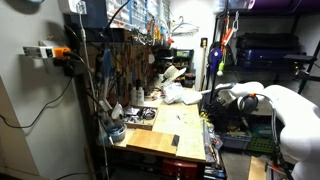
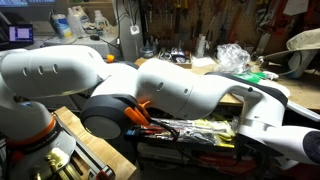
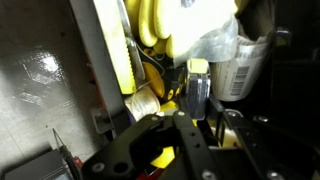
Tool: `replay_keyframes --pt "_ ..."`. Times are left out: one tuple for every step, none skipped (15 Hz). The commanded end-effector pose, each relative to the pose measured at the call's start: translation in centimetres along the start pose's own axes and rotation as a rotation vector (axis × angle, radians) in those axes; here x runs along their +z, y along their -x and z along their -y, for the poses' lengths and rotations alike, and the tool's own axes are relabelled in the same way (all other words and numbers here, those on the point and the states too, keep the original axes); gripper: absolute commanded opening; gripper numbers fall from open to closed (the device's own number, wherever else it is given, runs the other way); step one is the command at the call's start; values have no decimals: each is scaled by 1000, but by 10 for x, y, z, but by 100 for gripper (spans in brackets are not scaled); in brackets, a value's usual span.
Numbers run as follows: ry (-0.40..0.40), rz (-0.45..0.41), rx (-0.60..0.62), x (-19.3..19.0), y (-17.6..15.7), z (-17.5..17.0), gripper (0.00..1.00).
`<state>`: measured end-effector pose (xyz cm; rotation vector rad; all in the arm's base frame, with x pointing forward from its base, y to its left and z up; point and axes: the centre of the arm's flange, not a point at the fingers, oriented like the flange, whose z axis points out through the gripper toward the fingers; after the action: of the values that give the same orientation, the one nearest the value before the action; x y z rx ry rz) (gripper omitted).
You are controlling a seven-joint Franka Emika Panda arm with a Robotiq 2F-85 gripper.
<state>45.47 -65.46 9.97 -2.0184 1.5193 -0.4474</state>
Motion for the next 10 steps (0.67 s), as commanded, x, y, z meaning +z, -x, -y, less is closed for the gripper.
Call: replay_keyframes --pt "-27 -11 14 21 -36 7 9" --pt "-29 -11 12 24 -37 8 9" --pt "-33 -16 4 28 -38 8 8" --pt "-34 -17 1 31 -39 8 8" --pt "-37 -12 -3 33 -40 7 8" --pt "-39 -6 -9 36 -39 7 8" --pt "-37 -6 -11 37 -38 6 9" --pt "-29 -4 -16 38 -37 5 49" --pt "-23 -2 -19 38 -35 5 51" --pt "-15 0 -26 35 -34 6 56"
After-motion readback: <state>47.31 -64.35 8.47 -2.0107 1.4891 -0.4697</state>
